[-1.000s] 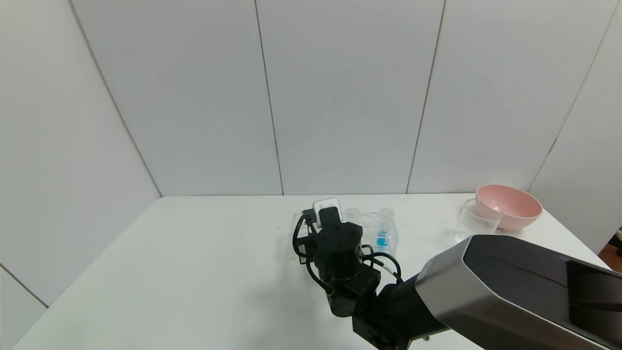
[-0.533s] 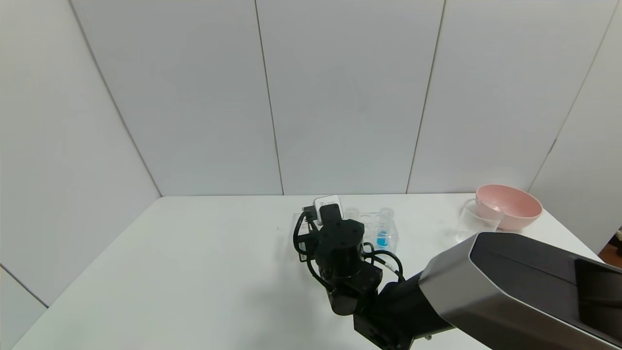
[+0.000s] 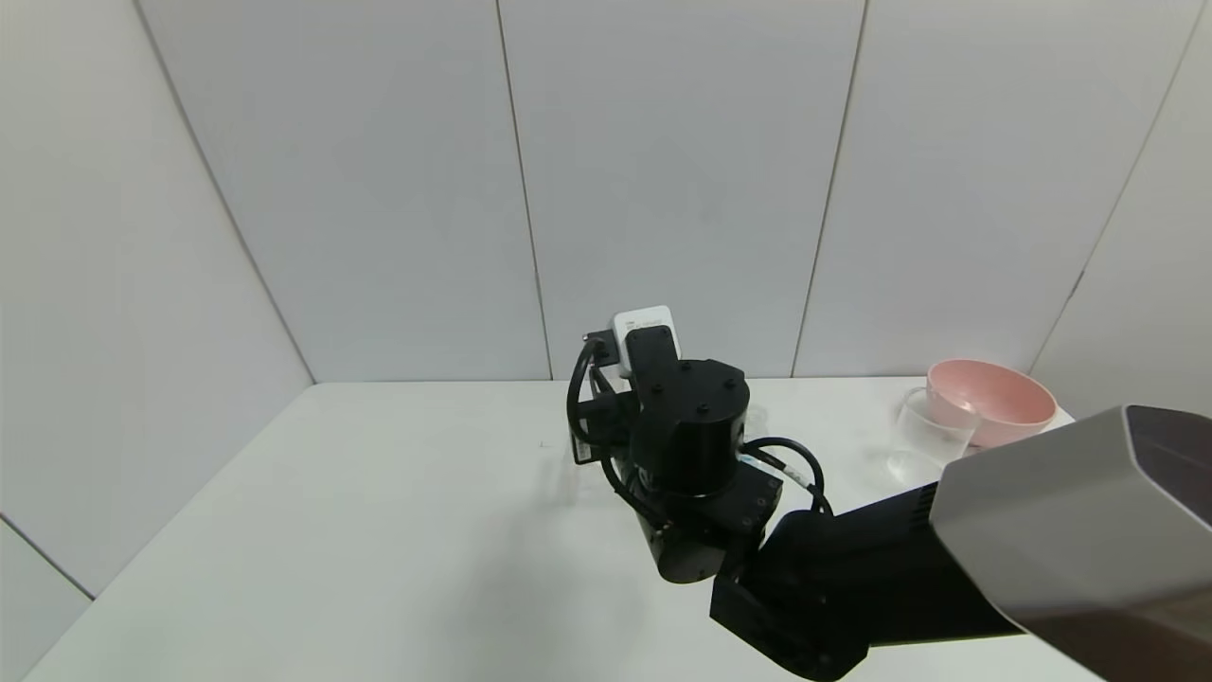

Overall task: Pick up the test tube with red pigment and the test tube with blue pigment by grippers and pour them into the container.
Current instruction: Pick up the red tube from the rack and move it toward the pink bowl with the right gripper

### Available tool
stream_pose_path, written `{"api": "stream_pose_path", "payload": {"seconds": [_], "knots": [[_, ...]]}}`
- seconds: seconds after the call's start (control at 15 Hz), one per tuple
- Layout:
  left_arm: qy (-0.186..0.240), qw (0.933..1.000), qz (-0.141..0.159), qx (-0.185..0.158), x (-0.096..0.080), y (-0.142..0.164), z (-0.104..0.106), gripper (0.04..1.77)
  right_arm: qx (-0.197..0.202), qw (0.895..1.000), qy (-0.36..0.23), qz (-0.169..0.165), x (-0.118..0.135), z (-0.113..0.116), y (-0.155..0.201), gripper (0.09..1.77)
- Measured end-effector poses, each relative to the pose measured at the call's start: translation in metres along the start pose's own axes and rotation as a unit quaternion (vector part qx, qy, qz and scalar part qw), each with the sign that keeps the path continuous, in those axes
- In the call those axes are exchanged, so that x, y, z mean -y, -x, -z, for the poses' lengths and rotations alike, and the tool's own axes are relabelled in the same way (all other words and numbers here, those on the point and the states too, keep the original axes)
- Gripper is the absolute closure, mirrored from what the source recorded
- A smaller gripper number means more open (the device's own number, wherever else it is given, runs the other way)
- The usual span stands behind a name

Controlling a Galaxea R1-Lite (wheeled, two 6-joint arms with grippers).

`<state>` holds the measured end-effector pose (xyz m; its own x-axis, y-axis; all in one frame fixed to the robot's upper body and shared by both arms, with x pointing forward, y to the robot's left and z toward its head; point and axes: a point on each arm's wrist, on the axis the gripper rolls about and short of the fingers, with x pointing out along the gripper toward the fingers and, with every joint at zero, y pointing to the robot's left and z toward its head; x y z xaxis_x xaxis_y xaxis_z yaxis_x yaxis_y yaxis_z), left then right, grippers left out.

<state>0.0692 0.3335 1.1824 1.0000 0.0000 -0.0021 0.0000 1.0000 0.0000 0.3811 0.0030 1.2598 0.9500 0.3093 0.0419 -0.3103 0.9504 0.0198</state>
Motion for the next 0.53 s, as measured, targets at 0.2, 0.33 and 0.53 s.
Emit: {"api": "stream_pose_path", "payload": {"seconds": [0.2,0.33,0.53], "knots": [[0.000,1.0000,0.000,0.000,0.000,0.000,0.000,0.05,0.006,1.000,-0.004,-0.002,0.001,-0.007,0.004,1.41],[0.000,1.0000,0.000,0.000,0.000,0.000,0.000,0.05,0.004,1.000,-0.002,-0.004,0.003,-0.008,0.007,1.41],[0.000,1.0000,0.000,0.000,0.000,0.000,0.000,0.05,-0.008,1.000,0.007,-0.030,0.012,-0.013,0.024,1.41]]}}
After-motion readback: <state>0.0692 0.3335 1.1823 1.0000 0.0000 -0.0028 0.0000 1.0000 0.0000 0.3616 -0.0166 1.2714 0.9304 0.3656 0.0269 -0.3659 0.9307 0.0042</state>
